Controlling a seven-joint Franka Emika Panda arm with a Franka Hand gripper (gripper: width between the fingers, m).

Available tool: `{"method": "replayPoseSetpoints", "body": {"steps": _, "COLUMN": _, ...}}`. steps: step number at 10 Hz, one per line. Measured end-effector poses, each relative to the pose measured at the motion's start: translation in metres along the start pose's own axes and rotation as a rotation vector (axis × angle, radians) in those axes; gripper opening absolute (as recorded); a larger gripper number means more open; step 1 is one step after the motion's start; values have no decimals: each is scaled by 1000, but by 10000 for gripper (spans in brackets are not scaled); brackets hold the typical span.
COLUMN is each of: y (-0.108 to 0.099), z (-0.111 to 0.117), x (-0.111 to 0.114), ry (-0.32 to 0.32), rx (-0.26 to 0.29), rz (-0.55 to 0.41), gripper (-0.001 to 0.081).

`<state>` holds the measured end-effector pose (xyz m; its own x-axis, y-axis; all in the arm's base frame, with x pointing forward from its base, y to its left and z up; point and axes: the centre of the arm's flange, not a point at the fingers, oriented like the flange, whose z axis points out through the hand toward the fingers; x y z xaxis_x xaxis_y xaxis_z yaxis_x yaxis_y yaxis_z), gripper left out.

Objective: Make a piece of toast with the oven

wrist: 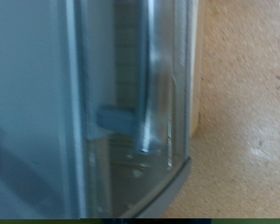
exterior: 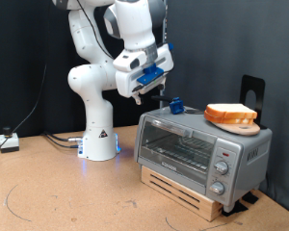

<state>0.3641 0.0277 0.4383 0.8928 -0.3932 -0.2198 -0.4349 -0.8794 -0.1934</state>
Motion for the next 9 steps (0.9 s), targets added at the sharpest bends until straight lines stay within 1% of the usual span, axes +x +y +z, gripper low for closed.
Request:
{"method": "replayPoseSetpoints", "body": {"steps": 1, "y": 4, "z": 17, "x": -1, "ry": 9, "rx": -29, "rz": -6, "gripper": 809}}
{"method": "replayPoseSetpoints", "body": {"steps": 2, "y": 7, "z": 32, "x": -3, "ry": 22, "rx": -44, "rz": -9, "gripper": 809}}
{"method": "replayPoseSetpoints", "body": {"steps": 4, "y": 7, "z": 59, "x": -6, "ry": 54, "rx": -50, "rz": -5, "gripper": 809}}
{"method": "replayPoseSetpoints", "body": {"steps": 5, "y": 7, "z": 69, "x": -8, "ry": 65, "rx": -54, "rz": -4, "gripper": 809}}
{"method": "replayPoseSetpoints", "body": {"steps": 7, "y": 8, "z": 82, "x": -9, "ry": 79, "rx": -56, "rz": 9, "gripper": 809}}
{"method": "replayPoseSetpoints", "body": {"steps": 9, "y": 9, "z": 87, "x": -2, "ry": 91, "rx": -53, "rz": 38, "gripper": 809}}
